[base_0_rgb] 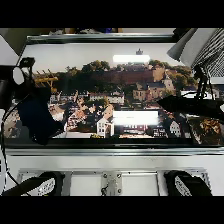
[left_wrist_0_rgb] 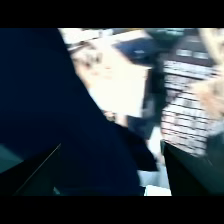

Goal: Fold the clothes and pants, and hang the long-sleeved shirts on hangers.

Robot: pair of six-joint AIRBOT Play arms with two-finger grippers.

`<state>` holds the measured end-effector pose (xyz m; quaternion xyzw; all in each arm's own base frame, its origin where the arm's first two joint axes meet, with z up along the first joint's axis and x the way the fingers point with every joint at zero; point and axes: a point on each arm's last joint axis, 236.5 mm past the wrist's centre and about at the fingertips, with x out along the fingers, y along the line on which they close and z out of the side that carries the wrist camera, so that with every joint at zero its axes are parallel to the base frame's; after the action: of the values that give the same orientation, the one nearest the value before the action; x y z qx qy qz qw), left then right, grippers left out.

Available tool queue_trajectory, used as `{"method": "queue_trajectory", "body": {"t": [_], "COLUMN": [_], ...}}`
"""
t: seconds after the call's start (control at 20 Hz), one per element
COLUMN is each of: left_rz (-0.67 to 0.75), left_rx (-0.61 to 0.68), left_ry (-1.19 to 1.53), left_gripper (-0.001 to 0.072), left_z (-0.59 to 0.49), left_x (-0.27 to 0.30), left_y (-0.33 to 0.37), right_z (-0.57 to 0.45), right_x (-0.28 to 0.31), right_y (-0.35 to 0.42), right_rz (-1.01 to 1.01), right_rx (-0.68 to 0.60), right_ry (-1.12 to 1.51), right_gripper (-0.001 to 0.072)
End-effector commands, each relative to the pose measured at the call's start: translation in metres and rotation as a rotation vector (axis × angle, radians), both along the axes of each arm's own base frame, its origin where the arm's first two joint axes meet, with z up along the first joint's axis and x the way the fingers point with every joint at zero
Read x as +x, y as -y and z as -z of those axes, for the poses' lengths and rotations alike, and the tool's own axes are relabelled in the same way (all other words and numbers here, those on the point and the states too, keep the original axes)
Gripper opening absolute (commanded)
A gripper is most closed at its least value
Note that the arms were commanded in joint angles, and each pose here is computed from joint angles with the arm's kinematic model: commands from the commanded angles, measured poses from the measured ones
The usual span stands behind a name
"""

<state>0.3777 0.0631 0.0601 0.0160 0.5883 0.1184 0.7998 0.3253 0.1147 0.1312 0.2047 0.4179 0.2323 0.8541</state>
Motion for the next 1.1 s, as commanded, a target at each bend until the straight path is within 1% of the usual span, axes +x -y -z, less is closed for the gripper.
{"method": "queue_trajectory", "body": {"t": [0.0, 0.1, 0.25, 0.35, 0.5, 0.55, 0.6, 0.65, 0.7, 0.75, 0.85, 0.95, 1.05], "left_rz": [-0.203, -0.302, -0.413, -0.448, -0.438, -0.429, -0.420, -0.408, -0.393, -0.377, -0.323, -0.224, -0.078], "left_rx": [0.027, -0.046, -0.119, -0.159, -0.185, -0.186, -0.186, -0.183, -0.178, -0.172, -0.150, -0.132, -0.134], "left_ry": [0.015, -0.003, -0.041, -0.079, -0.133, -0.143, -0.144, -0.137, -0.117, -0.079, 0.041, 0.176, 0.321], "left_gripper": [0.0696, 0.0695, 0.0696, 0.0696, 0.0694, 0.0657, 0.0490, 0.0252, 0.0050, 0.0013, 0.0013, 0.0013, 0.0013], "left_z": [0.040, 0.075, 0.120, 0.145, 0.168, 0.171, 0.172, 0.170, 0.164, 0.153, 0.112, 0.046, -0.033], "left_x": [-0.021, -0.030, -0.045, -0.049, -0.050, -0.050, -0.048, -0.045, -0.040, -0.033, -0.012, 0.012, 0.026], "left_y": [-0.067, -0.088, -0.111, -0.113, -0.105, -0.102, -0.098, -0.095, -0.092, -0.089, -0.078, -0.049, 0.006], "right_z": [0.001, 0.001, 0.001, 0.001, 0.001, 0.001, 0.001, 0.001, 0.001, 0.001, 0.001, 0.001, 0.001], "right_x": [0.000, 0.000, 0.000, 0.000, 0.000, 0.000, 0.000, 0.000, 0.000, 0.000, 0.000, 0.000, 0.000], "right_y": [0.000, 0.000, 0.000, 0.000, 0.000, 0.000, 0.000, 0.000, 0.000, 0.000, 0.000, 0.000, 0.000], "right_rz": [-0.001, -0.002, -0.002, -0.002, -0.002, -0.002, -0.002, -0.002, -0.002, -0.002, -0.002, -0.002, -0.002], "right_rx": [0.001, 0.001, 0.001, 0.001, 0.001, 0.001, 0.001, 0.001, 0.001, 0.001, 0.001, 0.001, 0.001], "right_ry": [-0.004, -0.004, -0.004, -0.005, -0.005, -0.005, -0.005, -0.005, -0.005, -0.005, -0.005, -0.005, -0.005], "right_gripper": [0.0013, 0.0013, 0.0013, 0.0013, 0.0013, 0.0013, 0.0013, 0.0013, 0.0013, 0.0013, 0.0013, 0.0013, 0.0013]}}
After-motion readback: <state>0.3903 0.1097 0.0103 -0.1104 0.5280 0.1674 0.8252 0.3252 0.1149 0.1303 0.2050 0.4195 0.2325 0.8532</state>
